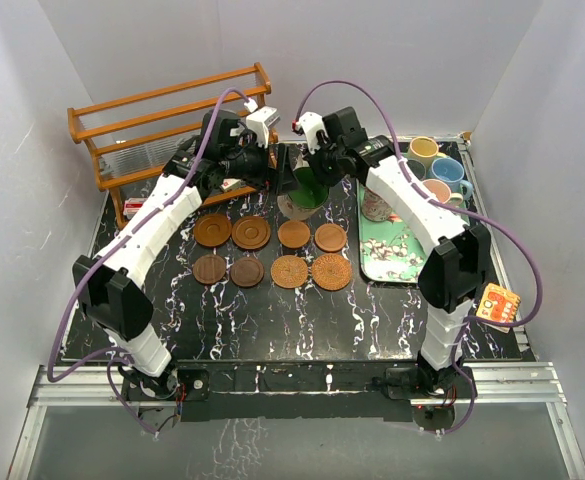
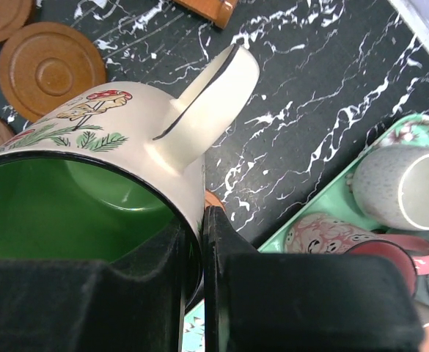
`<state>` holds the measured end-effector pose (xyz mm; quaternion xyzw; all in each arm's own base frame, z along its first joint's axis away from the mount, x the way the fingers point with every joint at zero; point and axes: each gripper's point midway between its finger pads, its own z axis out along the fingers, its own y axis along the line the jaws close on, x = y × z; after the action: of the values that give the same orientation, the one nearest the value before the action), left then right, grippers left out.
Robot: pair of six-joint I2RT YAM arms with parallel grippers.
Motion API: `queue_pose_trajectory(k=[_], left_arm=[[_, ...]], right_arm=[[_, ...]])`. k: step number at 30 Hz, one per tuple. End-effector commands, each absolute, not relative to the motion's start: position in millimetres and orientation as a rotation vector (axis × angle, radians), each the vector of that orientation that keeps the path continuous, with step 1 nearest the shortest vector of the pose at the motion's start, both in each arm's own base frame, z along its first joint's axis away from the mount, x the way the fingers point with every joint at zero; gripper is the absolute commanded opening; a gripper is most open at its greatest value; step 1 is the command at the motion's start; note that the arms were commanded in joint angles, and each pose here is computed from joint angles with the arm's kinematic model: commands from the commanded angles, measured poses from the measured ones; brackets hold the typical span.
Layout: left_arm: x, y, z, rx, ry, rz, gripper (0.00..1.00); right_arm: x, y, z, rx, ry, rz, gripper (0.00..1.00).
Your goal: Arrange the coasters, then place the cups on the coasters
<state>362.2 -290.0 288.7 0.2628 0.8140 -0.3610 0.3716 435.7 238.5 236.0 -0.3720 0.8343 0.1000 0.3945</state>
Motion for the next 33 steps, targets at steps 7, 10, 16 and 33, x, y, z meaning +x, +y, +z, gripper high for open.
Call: queue_pose_trajectory(k=[7, 10, 16, 33], left_arm=[[397, -269, 278, 0.456, 2.167, -0.7, 0.73], [402, -268, 266, 0.452, 2.188, -0.671, 0.7], [410, -268, 251, 0.457, 2.213, -0.635, 0.62], [406, -258, 228, 0.526, 2.221, -0.564, 0.33]], right_arm=[[460, 264, 309, -0.683, 1.945, 0.283, 0.0], [460, 268, 308, -0.651, 1.953, 0.273, 0.0], [454, 284, 306, -0.641, 1.956, 0.275, 0.0], [444, 302, 306, -0.641, 1.963, 0.338, 0.0]])
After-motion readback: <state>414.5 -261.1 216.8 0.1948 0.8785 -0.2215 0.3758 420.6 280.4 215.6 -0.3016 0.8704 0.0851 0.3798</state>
